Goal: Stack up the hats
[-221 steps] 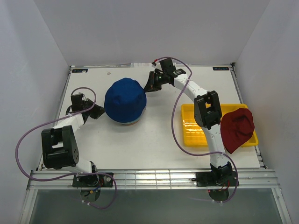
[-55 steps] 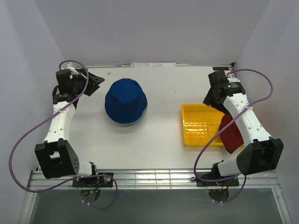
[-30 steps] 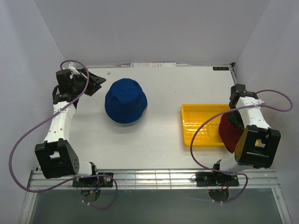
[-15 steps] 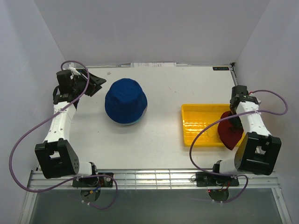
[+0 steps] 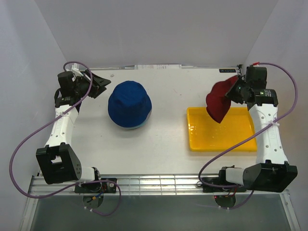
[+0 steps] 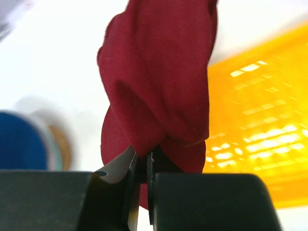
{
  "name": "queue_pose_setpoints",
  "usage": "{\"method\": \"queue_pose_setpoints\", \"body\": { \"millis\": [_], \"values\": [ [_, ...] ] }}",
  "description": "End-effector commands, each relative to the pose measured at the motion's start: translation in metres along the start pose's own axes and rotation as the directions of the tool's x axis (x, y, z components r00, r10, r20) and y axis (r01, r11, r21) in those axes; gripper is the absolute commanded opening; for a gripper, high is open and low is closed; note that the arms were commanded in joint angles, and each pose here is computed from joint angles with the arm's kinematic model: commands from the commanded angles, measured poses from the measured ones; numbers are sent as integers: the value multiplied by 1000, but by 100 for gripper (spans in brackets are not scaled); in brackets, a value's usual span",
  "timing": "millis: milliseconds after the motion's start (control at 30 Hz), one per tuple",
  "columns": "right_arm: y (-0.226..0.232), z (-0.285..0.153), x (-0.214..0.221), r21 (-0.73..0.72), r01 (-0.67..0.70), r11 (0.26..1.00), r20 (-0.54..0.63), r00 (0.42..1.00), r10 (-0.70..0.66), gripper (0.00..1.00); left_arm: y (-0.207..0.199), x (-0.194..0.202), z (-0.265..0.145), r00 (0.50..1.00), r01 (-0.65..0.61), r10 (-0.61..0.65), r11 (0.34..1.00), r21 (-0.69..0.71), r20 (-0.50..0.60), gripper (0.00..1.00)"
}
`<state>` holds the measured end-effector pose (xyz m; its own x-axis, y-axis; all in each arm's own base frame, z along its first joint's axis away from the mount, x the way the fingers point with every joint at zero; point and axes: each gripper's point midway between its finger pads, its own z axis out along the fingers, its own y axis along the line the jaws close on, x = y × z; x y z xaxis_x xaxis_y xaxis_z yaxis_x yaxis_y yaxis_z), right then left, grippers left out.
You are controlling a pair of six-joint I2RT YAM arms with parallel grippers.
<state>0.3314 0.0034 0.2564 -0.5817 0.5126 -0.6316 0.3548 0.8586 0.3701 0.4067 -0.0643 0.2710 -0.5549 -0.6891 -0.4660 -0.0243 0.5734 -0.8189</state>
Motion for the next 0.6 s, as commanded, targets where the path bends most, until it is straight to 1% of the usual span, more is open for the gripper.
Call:
{"method": "queue_pose_setpoints", "body": {
  "millis": [0,33,100,133,167,200,233,300,333,367,433,467,500,533,567],
  "values": [
    [84,-34,-21,-269,78,960,66,996,-62,8,-29,1,-6,999,-31,32,992,123,-14,66],
    [104,-35,-16,-310,98,946,55,995,-85,8,-33,2,-7,1000,-17,20,990,143,-20,66],
    [138,-50,-28,-393,142,909,110,988,-106,8,-45,4,-11,999,-24,31,978,206,-35,67],
    [156,-49,-21,-430,163,888,93,986,-137,8,-55,2,-13,999,-28,36,970,240,-28,67],
    [173,-59,-29,-464,181,867,119,983,-142,8,-60,4,-15,999,-29,39,965,260,-32,67],
    [184,-52,-27,-476,192,858,107,981,-159,8,-67,2,-19,999,-37,44,961,275,-22,68],
    [200,-56,-21,-504,213,837,108,977,-184,8,-72,2,-21,999,-40,47,958,285,-18,68],
    [224,-62,-24,-546,240,803,126,971,-205,8,-86,7,-23,998,-33,46,949,315,-33,68],
    [237,-67,-20,-569,255,782,136,967,-217,8,-97,6,-25,998,-49,60,941,334,-23,68],
    [245,-70,-19,-582,265,769,144,964,-223,8,-111,13,-25,997,-55,72,929,366,-32,68],
    [262,-76,-20,-609,286,740,169,958,-231,8,-128,16,-27,997,-63,74,918,391,-11,68],
    [268,-78,-19,-618,290,730,172,957,-234,8,-144,32,-25,997,-37,63,906,421,-48,68],
    [273,-75,-17,-625,294,724,168,955,-243,8,-151,34,-25,998,-27,50,901,434,-44,68],
    [281,-82,-16,-645,301,702,177,953,-246,8,-159,35,-25,998,-21,42,890,455,-38,68],
    [285,-85,-15,-653,304,694,178,952,-249,8,-167,47,-23,997,16,19,885,466,-70,68]
  ]
}}
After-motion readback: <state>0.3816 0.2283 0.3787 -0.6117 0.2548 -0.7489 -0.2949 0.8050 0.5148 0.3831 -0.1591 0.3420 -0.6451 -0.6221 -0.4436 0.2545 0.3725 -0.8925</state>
